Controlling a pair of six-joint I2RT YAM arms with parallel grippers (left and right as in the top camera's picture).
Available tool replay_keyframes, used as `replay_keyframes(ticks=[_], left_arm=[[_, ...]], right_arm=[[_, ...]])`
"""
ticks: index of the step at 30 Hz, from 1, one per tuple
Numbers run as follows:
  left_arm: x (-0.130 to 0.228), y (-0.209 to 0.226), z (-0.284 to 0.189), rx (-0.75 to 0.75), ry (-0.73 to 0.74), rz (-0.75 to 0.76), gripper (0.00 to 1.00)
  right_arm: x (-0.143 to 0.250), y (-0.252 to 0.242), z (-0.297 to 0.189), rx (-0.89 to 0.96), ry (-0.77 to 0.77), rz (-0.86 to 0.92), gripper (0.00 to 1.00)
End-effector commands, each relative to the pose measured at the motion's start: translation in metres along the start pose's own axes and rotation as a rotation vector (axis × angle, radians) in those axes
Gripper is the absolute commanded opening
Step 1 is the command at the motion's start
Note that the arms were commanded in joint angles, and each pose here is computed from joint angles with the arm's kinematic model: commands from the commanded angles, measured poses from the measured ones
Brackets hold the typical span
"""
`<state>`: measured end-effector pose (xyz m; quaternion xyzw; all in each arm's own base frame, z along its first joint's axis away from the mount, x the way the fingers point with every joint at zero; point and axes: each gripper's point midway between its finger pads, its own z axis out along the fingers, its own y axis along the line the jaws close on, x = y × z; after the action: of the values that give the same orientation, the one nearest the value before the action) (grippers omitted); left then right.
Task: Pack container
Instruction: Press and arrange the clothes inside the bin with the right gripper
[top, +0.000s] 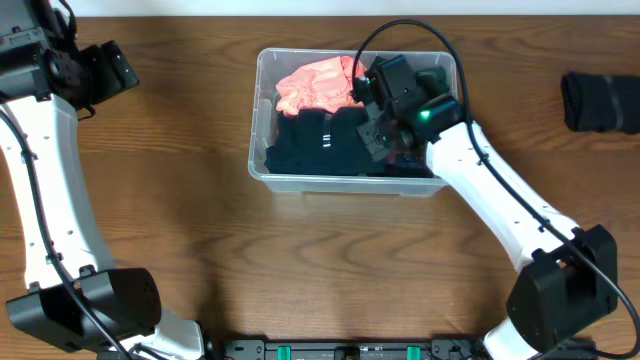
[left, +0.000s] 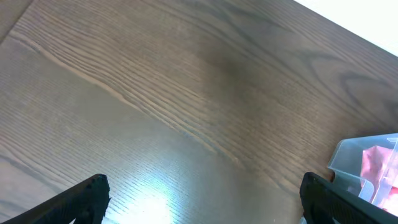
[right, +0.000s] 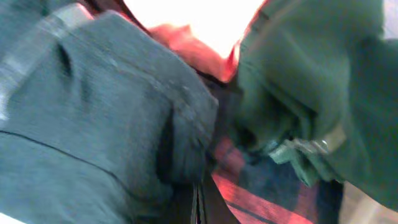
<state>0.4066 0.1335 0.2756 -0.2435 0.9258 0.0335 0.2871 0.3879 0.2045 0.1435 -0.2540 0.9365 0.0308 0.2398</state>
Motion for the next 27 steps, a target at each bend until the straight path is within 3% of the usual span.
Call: replay_keyframes(ticks=[1,16,27], left_arm=[[0.0,0.003,0.0,-0.011,0.001,-0.001,0.98],[0.0,0.003,0.0,-0.011,0.001,-0.001,0.98],[0.0,0.003,0.0,-0.011,0.001,-0.001,0.98]], right_arm=[[0.004,0.021,0.01,-0.051,0.019,-0.006,0.01],[0.032,0.036,0.075,-0.071,0.157,-0.028,0.01],[-0.02,0.03,0.006,-0.059,0.0,-0.033,0.01]])
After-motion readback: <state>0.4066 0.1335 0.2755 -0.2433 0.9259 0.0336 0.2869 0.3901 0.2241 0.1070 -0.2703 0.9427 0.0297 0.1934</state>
